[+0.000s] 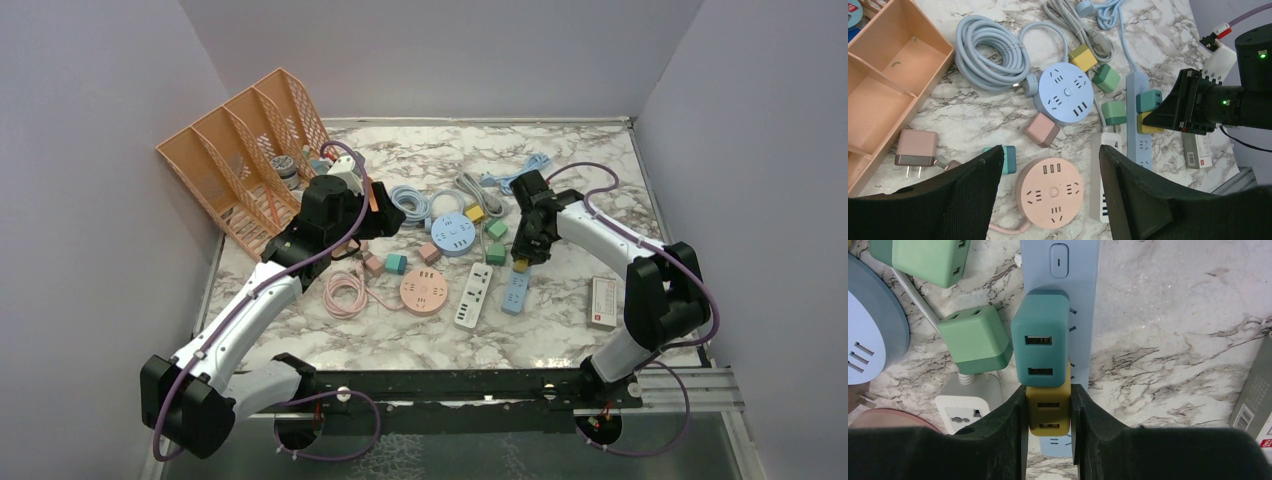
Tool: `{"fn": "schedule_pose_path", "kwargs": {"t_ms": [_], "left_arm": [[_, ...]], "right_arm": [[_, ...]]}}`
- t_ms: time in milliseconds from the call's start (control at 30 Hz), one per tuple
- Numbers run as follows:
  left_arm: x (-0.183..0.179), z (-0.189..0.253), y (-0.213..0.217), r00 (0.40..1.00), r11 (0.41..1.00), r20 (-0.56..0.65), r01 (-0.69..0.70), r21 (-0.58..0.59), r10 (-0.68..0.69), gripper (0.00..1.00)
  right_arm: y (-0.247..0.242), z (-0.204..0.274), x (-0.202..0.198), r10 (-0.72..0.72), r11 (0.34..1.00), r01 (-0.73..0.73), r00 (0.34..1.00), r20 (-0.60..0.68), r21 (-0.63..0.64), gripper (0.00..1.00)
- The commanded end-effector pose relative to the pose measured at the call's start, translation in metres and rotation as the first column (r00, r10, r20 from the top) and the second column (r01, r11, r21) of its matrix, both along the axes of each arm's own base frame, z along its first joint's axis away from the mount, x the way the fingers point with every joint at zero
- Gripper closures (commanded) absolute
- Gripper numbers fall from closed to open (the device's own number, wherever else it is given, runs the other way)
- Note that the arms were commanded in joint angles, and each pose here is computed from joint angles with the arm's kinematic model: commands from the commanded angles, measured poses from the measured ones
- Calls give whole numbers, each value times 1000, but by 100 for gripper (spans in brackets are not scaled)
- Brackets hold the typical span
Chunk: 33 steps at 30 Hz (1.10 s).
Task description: Insert the plug
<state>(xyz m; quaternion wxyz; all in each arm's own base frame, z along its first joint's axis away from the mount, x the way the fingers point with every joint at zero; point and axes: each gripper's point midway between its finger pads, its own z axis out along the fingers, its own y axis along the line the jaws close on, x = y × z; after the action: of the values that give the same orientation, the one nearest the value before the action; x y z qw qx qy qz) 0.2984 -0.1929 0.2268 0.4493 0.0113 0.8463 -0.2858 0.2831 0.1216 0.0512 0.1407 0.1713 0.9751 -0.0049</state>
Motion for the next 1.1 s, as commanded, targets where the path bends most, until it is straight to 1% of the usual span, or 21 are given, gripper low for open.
{"fn": "schedule_pose_path", "kwargs": {"t_ms": [0,200,300,467,500,567,600,700,733,833,933,1000,1067], "left_arm": [[6,10,-1,999,1000,37,-7,3,7,28],[7,8,0,999,1000,33,-11,9,11,28],[8,7,-1,999,1000,31,-12,12,12,28],[9,7,-1,1000,1000,28,-11,13,11,28],[9,6,-1,1000,1000,27,-11,13,10,28],[9,7,-2,1000,1000,27,-10,13,9,28],[9,7,-2,1000,1000,27,-9,13,9,28],[10,7,-2,1000,1000,25,-7,15,7,28],[11,7,-3,1000,1000,25,-6,15,5,27],[12,9,-4,1000,1000,26,0,14,0,26],[13,9,-7,1000,1000,19,10,8,-10,25],[13,8,-10,1000,1000,11,16,3,-16,25],[14,9,-11,1000,1000,5,16,-7,-15,25]], "right_arm": [[-5,-70,-34,-31,999,28,984,-176,-19,99],[-10,-83,-41,-18,999,10,979,-201,-42,99],[-12,-85,-36,-1,999,-9,982,-186,-53,99],[-11,-63,-14,24,997,-33,992,-124,-73,99],[-11,-55,-9,24,996,-33,994,-110,-78,97],[-10,-37,1,26,996,-31,997,-67,-86,88],[-11,-26,7,23,996,-27,999,-43,-90,82],[-11,8,21,15,996,-11,999,41,-89,56],[-10,21,25,12,996,-6,997,70,-85,51],[-6,56,35,13,999,-5,989,146,-53,45],[3,80,39,47,999,-47,978,205,-2,42],[9,91,44,91,995,-99,967,237,20,42],[17,97,51,179,981,-194,943,279,27,42]]}}
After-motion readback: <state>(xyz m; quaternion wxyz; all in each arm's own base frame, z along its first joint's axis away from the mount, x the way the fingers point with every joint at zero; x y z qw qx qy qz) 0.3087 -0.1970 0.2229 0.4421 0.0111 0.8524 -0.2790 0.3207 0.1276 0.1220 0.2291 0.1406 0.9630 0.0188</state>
